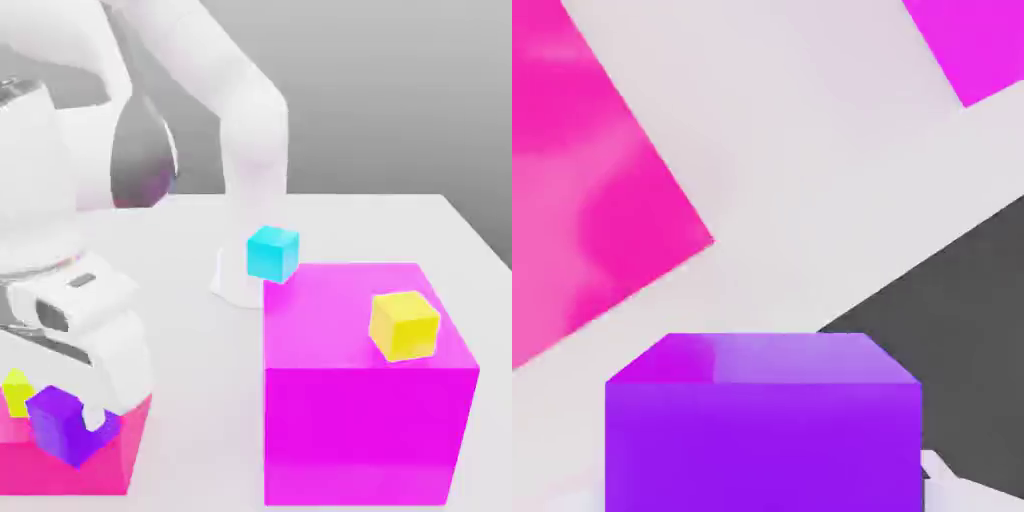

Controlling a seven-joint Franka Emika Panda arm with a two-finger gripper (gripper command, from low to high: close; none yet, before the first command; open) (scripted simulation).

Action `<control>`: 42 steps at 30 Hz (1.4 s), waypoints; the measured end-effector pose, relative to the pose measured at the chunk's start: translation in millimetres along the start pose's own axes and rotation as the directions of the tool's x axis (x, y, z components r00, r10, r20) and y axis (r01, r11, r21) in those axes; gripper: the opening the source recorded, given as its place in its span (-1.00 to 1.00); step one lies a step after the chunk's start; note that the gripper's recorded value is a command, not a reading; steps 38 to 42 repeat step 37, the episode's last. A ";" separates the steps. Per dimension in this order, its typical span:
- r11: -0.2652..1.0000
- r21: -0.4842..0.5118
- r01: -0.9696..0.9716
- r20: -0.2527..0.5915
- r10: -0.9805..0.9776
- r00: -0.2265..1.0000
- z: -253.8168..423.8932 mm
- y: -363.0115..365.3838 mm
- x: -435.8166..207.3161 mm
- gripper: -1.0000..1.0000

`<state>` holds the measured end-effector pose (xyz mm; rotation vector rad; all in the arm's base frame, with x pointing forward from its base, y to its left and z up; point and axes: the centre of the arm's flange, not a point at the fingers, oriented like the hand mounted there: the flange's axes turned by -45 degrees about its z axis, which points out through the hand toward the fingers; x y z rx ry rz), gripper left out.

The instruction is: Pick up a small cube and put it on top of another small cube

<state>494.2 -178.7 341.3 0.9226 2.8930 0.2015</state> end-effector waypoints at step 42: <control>0.908 0.166 -0.386 0.012 0.389 0.921 -63.2 55.4 278.7 1.00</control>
